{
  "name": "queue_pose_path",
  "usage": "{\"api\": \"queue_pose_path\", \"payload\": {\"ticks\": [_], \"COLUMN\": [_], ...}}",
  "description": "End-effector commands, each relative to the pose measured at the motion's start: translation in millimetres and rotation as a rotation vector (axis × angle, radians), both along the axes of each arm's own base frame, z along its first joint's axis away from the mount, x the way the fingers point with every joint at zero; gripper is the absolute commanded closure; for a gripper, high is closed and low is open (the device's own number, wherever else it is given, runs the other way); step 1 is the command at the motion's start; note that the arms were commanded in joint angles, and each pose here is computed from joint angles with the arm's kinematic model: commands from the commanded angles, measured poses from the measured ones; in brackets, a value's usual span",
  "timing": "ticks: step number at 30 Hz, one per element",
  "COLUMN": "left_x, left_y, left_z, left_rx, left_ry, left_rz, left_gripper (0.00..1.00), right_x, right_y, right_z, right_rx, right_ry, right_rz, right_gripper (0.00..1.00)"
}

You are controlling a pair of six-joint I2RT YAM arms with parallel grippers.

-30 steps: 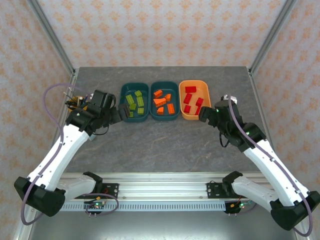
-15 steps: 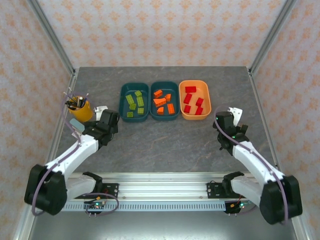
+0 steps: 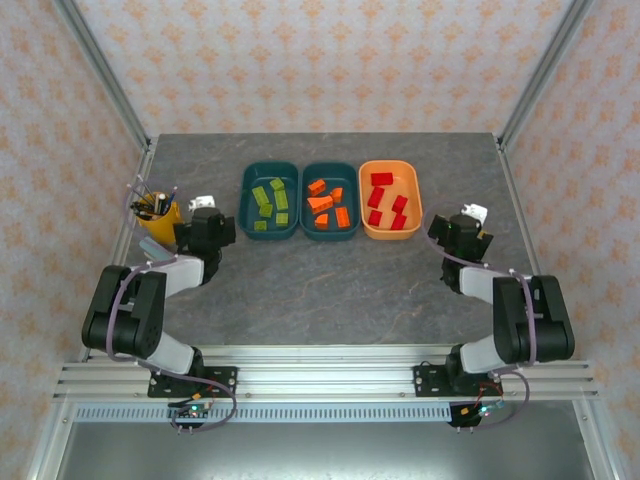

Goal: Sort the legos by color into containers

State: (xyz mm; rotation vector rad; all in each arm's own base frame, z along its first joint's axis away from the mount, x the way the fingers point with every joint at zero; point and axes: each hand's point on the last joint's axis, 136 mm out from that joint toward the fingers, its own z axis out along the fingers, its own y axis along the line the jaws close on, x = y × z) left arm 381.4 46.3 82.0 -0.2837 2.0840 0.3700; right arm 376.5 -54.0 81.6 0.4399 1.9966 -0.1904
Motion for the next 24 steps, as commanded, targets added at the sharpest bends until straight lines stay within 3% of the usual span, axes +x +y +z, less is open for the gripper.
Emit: {"api": "queue_pose_path", "payload": {"ticks": [1, 5, 24], "left_x": [-5, 0, 0], "left_y": [3, 2, 2], "left_z": [20, 17, 18], "left_rx": [-0.015, -0.015, -0.011], "left_ry": [-0.234, -0.177, -0.183], "left_rz": [0.012, 0.016, 0.016], "left_gripper": [0.00, 0.00, 0.00], "right_x": [7, 7, 15], "right_y": [9, 7, 21], "right_z": [12, 10, 9], "right_rx": [0.022, 0.016, -0.022], "right_ry": [-0.150, -0.109, -0.074], "right_rz": [0.066, 0.047, 0.106], "right_gripper": [0.00, 0.01, 0.01]}}
